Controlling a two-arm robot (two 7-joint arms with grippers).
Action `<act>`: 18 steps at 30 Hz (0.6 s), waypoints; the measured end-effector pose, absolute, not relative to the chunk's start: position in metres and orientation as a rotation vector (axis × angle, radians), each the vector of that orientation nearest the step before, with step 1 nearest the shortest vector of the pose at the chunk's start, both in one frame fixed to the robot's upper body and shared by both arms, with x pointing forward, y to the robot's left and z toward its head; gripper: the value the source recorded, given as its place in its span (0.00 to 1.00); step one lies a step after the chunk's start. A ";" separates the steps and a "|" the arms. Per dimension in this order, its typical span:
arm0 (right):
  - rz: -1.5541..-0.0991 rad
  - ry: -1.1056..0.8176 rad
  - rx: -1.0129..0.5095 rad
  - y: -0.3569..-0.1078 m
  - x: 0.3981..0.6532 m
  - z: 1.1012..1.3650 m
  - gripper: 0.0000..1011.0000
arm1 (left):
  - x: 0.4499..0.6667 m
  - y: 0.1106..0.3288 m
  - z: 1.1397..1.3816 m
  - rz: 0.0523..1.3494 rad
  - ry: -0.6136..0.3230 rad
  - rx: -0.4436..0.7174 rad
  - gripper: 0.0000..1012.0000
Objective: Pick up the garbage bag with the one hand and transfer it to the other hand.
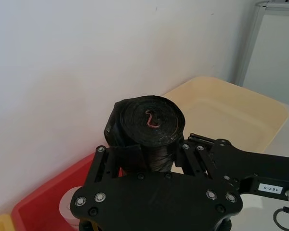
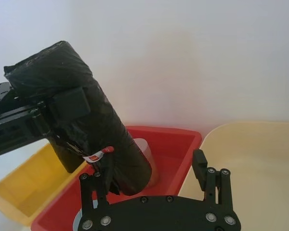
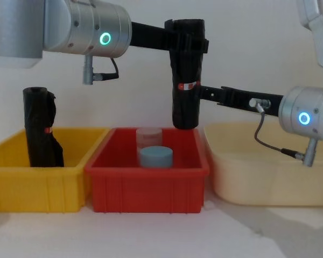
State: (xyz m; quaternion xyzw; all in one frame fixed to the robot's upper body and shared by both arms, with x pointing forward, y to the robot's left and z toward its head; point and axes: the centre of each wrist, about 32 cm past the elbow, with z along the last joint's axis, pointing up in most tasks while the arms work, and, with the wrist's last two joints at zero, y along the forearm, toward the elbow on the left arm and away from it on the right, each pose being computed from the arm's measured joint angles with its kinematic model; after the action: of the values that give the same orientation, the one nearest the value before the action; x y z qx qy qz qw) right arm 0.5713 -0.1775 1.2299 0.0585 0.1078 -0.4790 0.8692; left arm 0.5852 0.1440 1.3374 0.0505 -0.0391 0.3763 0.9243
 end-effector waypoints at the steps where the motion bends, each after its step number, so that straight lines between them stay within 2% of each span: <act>1: -1.002 0.225 0.121 -0.177 0.572 1.230 0.99 | 0.585 0.144 1.337 0.772 -0.080 0.103 0.49; 18: -0.986 0.229 0.093 -0.180 0.571 1.236 0.99 | 0.585 0.144 1.337 0.770 -0.079 0.106 0.49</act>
State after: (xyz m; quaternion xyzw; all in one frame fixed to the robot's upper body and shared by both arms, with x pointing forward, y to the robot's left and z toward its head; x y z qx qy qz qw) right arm 0.5714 -0.1798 1.2362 0.0444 0.1094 -0.4722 0.8735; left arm 0.5850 0.1435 1.3369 0.0514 -0.0386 0.3751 0.9247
